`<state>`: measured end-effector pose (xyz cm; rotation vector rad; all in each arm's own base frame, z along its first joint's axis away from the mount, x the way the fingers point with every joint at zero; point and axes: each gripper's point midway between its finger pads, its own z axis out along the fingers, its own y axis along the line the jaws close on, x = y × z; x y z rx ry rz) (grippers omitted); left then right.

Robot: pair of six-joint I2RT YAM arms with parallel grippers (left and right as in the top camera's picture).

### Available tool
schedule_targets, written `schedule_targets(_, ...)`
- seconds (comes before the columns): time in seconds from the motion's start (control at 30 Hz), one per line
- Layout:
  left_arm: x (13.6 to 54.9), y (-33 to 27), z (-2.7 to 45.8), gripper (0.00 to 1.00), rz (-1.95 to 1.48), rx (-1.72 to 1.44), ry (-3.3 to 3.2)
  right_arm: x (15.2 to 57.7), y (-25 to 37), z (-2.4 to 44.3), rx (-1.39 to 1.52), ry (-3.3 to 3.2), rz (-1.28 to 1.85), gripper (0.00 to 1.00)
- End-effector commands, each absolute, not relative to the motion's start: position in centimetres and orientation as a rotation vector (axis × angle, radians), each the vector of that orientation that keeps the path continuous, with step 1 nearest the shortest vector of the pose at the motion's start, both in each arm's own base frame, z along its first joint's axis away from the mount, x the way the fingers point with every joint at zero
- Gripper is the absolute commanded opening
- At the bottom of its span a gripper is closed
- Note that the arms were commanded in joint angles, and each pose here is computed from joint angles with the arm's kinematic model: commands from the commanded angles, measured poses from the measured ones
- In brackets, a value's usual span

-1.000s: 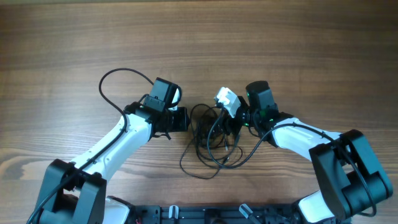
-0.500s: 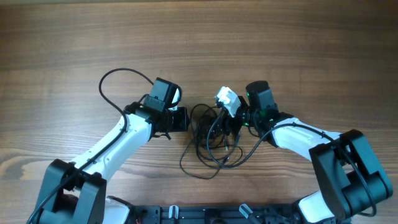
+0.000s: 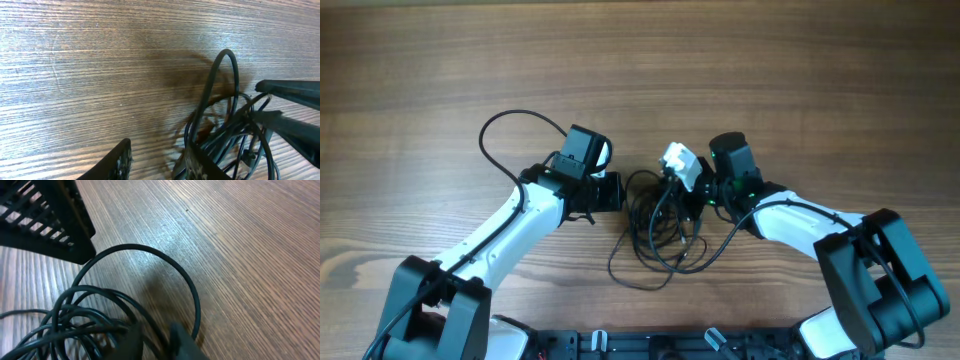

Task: Untangle cables

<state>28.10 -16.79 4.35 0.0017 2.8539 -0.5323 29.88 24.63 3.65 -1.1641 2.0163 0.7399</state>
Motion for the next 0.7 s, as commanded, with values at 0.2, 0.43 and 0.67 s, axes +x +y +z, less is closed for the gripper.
schedule_targets(0.2,27.9,-16.8,4.5,0.36,-0.553,-0.011,2.853,29.7,24.8,3.1,-1.166,2.032,0.756,0.59)
schedule_targets(0.43,27.9,-16.8,4.5,0.36,-0.553,-0.011,2.852,29.1,25.3,3.0,-1.201,2.023,0.761,0.69)
schedule_targets(0.67,28.0,-16.9,4.5,0.36,-0.554,-0.011,2.849,28.8,25.8,2.6,-1.266,1.996,0.699,0.68)
